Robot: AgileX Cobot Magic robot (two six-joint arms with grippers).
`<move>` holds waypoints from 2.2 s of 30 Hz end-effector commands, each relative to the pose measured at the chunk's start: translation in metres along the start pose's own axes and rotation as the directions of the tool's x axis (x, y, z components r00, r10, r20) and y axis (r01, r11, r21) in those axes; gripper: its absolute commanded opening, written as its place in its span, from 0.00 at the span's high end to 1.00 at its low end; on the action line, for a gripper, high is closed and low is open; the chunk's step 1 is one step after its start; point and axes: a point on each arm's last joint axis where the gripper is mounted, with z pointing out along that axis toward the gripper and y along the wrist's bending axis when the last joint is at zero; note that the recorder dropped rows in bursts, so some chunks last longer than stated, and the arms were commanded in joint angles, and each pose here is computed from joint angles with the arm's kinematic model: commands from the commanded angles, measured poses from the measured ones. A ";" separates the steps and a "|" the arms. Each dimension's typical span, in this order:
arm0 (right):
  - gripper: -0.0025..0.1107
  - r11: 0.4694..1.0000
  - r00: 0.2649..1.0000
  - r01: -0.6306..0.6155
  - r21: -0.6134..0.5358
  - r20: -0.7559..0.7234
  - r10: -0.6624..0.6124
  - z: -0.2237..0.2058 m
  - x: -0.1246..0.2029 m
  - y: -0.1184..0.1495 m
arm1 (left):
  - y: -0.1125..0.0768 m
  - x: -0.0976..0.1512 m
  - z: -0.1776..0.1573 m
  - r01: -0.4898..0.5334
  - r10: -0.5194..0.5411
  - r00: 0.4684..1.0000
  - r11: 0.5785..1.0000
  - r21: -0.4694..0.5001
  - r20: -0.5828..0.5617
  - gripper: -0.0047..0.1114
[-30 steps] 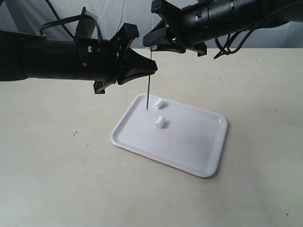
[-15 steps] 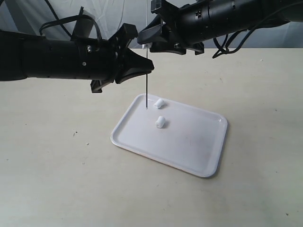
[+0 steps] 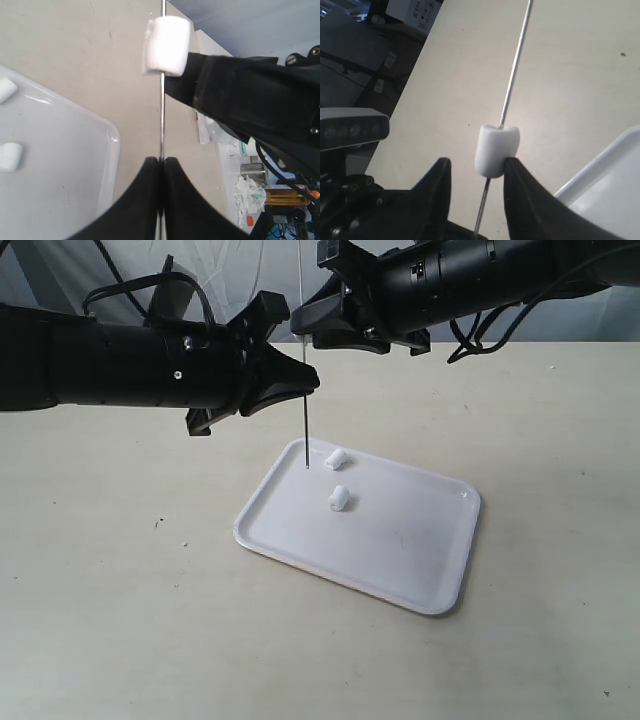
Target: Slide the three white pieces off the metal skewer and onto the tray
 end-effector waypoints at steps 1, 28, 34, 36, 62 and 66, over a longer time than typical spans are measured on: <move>0.68 1.000 1.000 0.005 0.007 0.022 -0.005 -0.001 -0.003 0.000 | -0.005 0.000 -0.001 -0.003 0.004 1.000 1.000 0.022 -0.005 0.96; 0.98 0.995 0.992 0.017 0.100 0.120 -0.029 -0.002 -0.012 -0.008 | -0.008 0.003 -0.002 -0.013 0.014 0.999 0.998 0.056 -0.034 0.96; 0.98 0.991 0.978 -0.024 0.134 0.207 -0.005 -0.004 -0.019 -0.012 | -0.010 0.006 -0.002 -0.009 0.015 0.998 0.996 0.091 -0.065 0.96; 0.98 0.988 0.967 -0.033 0.150 0.256 -0.007 -0.006 -0.024 -0.013 | -0.012 0.007 -0.002 -0.008 0.017 0.997 0.994 0.105 -0.077 0.96; 0.98 0.889 0.891 0.167 0.427 0.320 -0.322 -0.020 -0.077 -0.033 | 0.008 0.009 -0.003 -0.113 0.101 0.987 0.989 -0.095 -0.123 0.96; 0.98 0.885 0.969 0.207 0.418 -0.215 -0.125 -0.022 -0.026 -0.037 | 0.020 -0.004 -0.006 -0.131 0.131 0.991 0.966 -0.223 -0.015 0.96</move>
